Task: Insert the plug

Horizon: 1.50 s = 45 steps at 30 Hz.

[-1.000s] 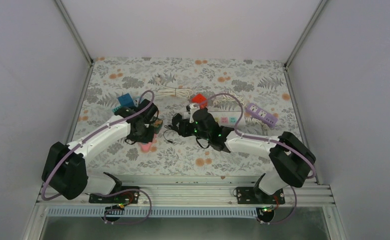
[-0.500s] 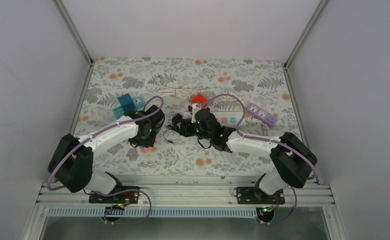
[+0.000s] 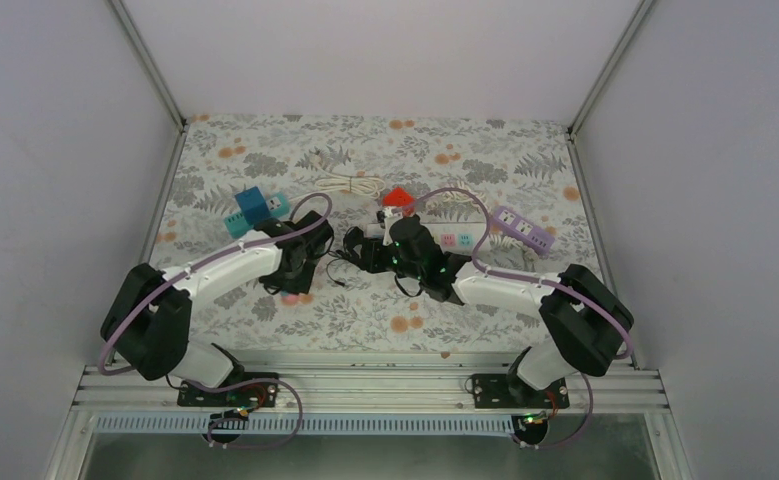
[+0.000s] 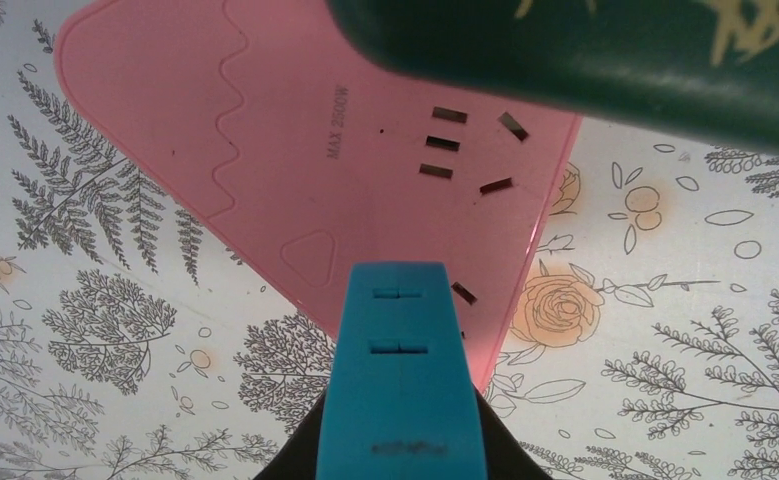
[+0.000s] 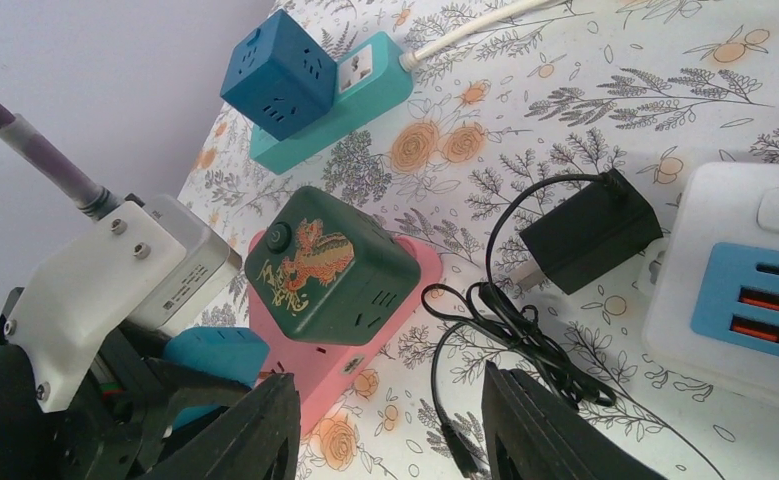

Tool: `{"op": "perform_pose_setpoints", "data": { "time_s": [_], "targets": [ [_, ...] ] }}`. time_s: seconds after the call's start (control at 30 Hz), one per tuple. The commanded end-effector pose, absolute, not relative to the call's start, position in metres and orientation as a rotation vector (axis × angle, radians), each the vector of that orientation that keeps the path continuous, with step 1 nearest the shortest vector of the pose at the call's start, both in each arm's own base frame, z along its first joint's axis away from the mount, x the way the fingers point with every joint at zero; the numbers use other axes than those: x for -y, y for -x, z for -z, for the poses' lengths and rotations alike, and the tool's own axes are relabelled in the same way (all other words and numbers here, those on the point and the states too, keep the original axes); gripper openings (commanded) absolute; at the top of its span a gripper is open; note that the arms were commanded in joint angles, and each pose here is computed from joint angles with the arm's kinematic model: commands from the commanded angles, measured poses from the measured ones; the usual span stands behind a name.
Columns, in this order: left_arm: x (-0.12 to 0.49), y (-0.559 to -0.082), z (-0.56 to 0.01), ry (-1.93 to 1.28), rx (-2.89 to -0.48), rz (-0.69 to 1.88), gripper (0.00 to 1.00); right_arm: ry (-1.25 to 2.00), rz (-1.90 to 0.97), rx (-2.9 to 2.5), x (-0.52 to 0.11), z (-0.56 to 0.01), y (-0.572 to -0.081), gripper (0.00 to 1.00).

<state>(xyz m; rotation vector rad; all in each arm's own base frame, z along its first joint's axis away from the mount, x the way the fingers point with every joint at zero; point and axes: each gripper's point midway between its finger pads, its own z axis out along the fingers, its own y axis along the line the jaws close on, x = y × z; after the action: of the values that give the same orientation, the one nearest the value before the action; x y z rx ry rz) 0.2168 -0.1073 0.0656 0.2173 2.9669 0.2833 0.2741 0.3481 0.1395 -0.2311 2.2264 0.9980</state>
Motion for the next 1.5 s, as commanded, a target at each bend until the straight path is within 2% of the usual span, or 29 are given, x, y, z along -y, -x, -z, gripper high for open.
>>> {"op": "perform_pose_setpoints", "data": {
  "time_s": [0.0, 0.7, 0.9, 1.2, 1.47],
  "targets": [
    [0.109, -0.224, -0.064, -0.193, -2.946, -0.312, 0.02, 0.194, -0.999, -2.228, -0.345, -0.140, -0.279, 0.49],
    [0.105, -0.217, -0.055, -0.227, -2.983, -0.411, 0.02, 0.185, -0.990, -2.243, -0.341, -0.134, -0.281, 0.49],
    [0.117, -0.216, -0.050, -0.293, -2.992, -0.368, 0.02, 0.179, -0.982, -2.248, -0.338, -0.132, -0.282, 0.49],
    [0.113, -0.219, -0.052, -0.276, -2.977, -0.458, 0.02, 0.169, -0.973, -2.244, -0.333, -0.133, -0.284, 0.49],
    [0.137, -0.232, -0.074, -0.324, -2.938, -0.249, 0.02, 0.243, -1.022, -2.249, -0.343, -0.132, -0.279, 0.52]
  ]
}}
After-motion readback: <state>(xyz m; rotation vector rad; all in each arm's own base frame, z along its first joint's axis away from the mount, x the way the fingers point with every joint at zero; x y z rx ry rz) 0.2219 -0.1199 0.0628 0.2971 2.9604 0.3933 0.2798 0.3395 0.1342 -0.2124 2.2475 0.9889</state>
